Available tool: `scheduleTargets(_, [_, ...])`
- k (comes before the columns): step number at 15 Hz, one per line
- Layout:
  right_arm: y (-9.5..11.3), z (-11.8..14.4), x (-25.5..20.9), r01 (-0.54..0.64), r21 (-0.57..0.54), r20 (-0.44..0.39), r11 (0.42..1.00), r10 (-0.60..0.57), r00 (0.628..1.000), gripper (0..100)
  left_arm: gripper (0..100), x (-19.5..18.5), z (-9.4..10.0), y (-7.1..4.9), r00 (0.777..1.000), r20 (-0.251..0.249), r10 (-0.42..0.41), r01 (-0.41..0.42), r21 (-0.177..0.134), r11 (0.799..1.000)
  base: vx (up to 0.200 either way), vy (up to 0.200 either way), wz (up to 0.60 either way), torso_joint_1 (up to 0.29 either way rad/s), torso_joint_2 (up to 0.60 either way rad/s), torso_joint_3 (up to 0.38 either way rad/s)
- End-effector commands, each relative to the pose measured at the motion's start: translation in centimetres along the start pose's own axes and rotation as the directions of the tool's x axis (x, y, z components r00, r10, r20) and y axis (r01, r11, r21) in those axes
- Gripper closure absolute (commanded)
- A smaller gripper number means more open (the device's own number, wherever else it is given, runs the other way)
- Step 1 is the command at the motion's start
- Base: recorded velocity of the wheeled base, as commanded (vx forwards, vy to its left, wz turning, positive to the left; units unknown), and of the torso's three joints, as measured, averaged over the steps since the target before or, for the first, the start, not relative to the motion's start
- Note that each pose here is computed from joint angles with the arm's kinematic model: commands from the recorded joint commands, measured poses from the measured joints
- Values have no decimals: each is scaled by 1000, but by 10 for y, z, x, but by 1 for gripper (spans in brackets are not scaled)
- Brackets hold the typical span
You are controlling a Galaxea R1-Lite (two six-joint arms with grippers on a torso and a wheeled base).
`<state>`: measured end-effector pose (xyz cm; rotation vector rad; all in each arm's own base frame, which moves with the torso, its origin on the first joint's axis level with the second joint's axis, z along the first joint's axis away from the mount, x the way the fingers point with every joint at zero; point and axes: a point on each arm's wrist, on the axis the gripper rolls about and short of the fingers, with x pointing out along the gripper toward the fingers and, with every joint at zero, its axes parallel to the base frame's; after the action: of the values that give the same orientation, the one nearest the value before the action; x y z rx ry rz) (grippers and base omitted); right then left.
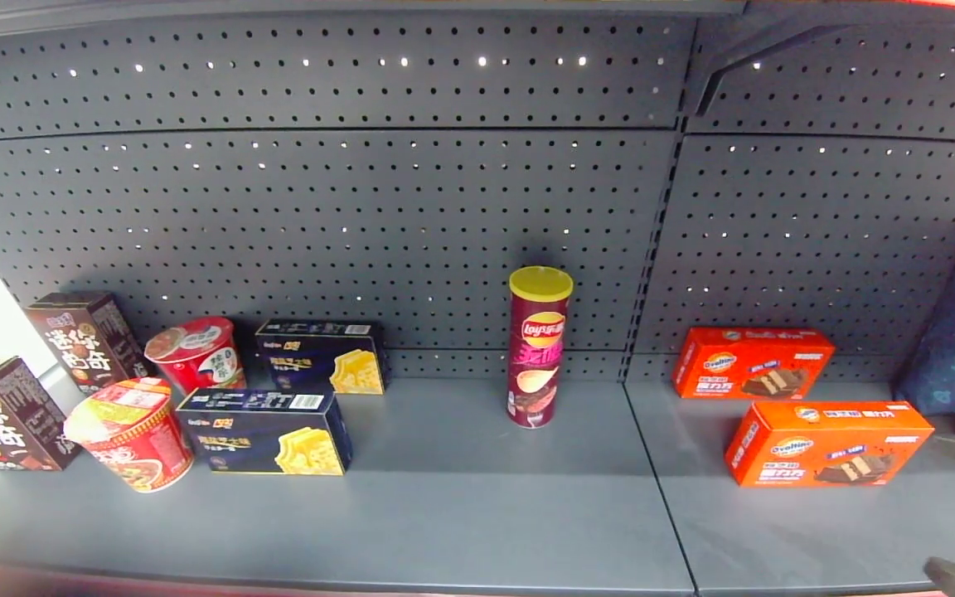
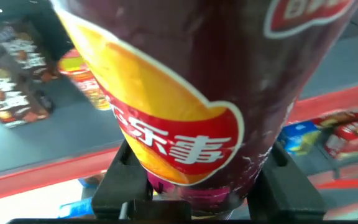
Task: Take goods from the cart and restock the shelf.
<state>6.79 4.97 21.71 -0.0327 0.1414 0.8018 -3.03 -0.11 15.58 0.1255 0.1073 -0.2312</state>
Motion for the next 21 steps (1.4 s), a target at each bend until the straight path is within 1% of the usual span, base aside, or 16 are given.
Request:
scheduleTargets(1, [-5,2,51,-93,43,-104,995,97,990,0,100,5,2,1,999,-31,-14,13,-6,1000,0,0,0,0,0,0])
scheduleTargets(2, [-9,1,69,-95,30,-120,995,98,988,0,100,6,2,2,999,-41,-24,24,-10,1000,0,0,0,0,0,0])
scheduleTargets(3, [-15,8,93,-112,-1,-103,994,111,988,0,100,7,1,2,998,-41,-51,50,-27,998,0,0,0,0,0,0])
scheduleTargets(5, [-24,18,114,-131,-32,-101,991,127,987,0,100,7,1,3,995,-38,-92,91,-34,995,0,0,0,0,0,0])
scheduleTargets(6, [-38,25,140,-160,-66,-105,985,153,983,0,100,6,0,4,990,-31,-135,134,-43,990,0,0,0,0,0,0])
scheduleTargets(8, [-59,33,175,-157,-88,-106,984,147,983,0,100,5,0,5,985,-23,-172,171,-41,984,0,0,0,0,0,0])
scheduleTargets(9, [-69,34,193,-157,-91,-112,983,146,983,0,100,4,2,6,981,-10,-196,195,-55,979,0,0,0,0,0,0])
scheduleTargets(10, [-77,31,204,-159,-92,-119,983,147,982,0,100,2,3,6,977,2,-214,214,-69,974,0,0,0,0,0,0])
scheduleTargets(11, [-90,23,219,-160,-114,-130,981,145,981,0,100,0,5,7,974,20,-224,225,-75,971,0,0,0,0,0,0])
scheduleTargets(12, [-92,22,220,-159,-120,-129,980,143,981,0,100,0,5,7,974,21,-224,225,-74,972,0,0,0,0,0,0])
scheduleTargets(13, [-103,14,230,-148,-134,-141,980,129,982,0,100,-1,5,7,975,23,-222,224,-74,972,0,0,0,0,0,0])
scheduleTargets(14, [-107,7,236,-132,-127,-160,983,111,981,0,100,-1,4,7,975,18,-220,221,-75,972,0,0,0,0,0,0])
scheduleTargets(16, [-116,-2,242,-55,-127,-190,990,30,981,0,100,1,2,7,975,10,-221,221,-76,972,0,0,0,0,0,0])
scheduleTargets(17, [-122,-6,248,-65,-127,-184,990,41,982,0,100,2,1,7,975,1,-223,223,-78,972,0,0,0,0,0,0])
scheduleTargets(18, [-126,-7,255,-89,-134,-157,987,67,985,0,100,3,0,7,975,-5,-224,223,-79,972,0,0,0,0,0,0])
scheduleTargets(21, [-132,-13,272,-147,-130,-140,981,129,982,0,100,4,-5,6,976,-19,-219,217,-81,973,0,0,0,0,0,0])
